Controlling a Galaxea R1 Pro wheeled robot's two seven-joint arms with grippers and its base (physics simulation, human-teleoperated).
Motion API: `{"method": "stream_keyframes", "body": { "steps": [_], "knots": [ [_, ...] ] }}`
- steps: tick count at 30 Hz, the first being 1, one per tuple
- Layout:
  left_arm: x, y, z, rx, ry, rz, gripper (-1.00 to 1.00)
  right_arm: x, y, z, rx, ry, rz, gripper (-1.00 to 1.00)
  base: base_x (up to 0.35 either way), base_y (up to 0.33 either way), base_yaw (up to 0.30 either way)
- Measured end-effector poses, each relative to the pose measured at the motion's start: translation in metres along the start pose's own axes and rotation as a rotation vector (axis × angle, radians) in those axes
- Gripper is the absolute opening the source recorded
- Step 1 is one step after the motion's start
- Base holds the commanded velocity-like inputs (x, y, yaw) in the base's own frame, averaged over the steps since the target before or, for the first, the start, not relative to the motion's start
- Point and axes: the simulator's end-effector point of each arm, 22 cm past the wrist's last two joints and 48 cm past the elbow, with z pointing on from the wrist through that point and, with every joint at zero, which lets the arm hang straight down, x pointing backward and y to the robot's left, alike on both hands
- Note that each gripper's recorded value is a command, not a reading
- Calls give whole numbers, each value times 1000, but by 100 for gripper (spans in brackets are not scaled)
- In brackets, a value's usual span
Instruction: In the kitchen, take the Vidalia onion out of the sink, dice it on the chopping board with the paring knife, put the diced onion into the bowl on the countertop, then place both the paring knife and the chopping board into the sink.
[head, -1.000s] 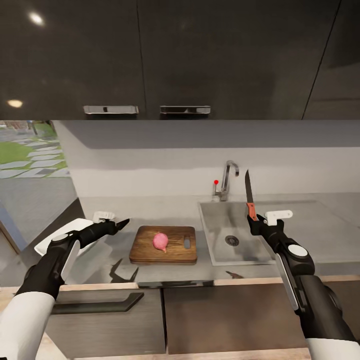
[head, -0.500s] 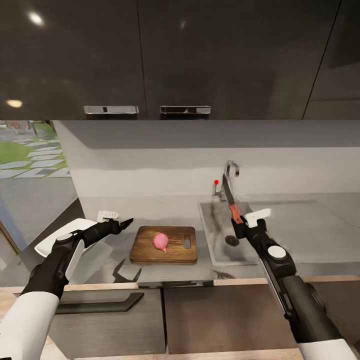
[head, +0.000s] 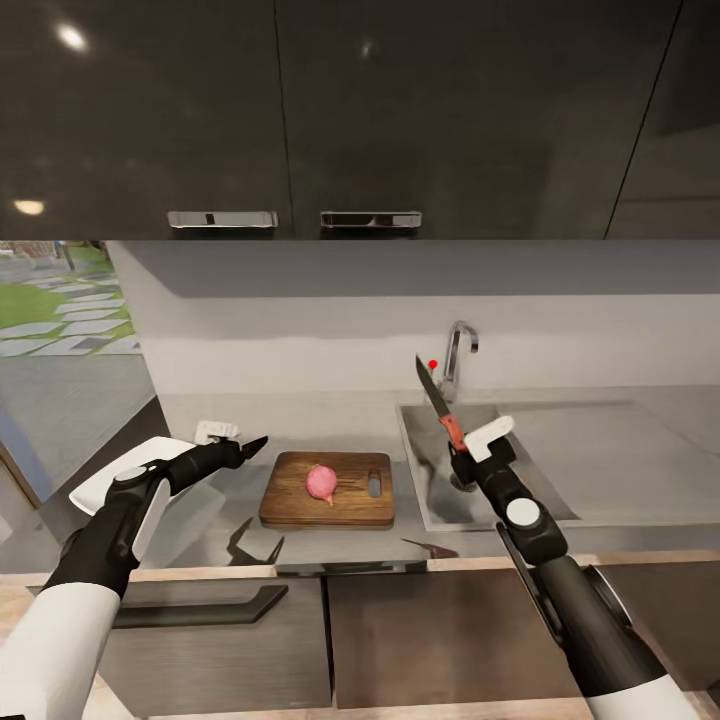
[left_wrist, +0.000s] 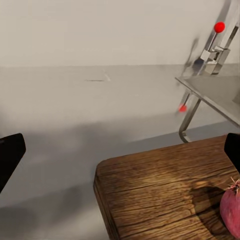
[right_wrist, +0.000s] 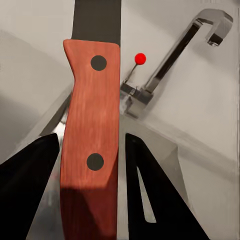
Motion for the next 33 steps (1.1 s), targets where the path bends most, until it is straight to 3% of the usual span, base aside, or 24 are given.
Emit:
{"method": "stream_keyframes", "body": {
  "steps": [8,13,18,19,25,33],
  "knots": [
    [1,-7,3,10,-2,-4,100,-9,21,-2,-19,-19,-123,-100,0,0,0],
    [6,-21,9,38,20,23,100,-13,33,-3,-38,-29,-151,-100,0,0,0],
    [15,-39,15,74,50,57,100,-20,49,-6,-32,-52,-299,-100,0,0,0],
    [17,-43,16,83,57,64,100,-24,53,-7,-16,-65,-385,-100,0,0,0],
    [19,-41,15,82,65,68,100,-20,55,-6,14,-62,-460,-100,0,0,0],
    [19,-18,5,50,77,85,100,1,64,-2,23,-34,-565,-100,0,0,0]
  ]
}}
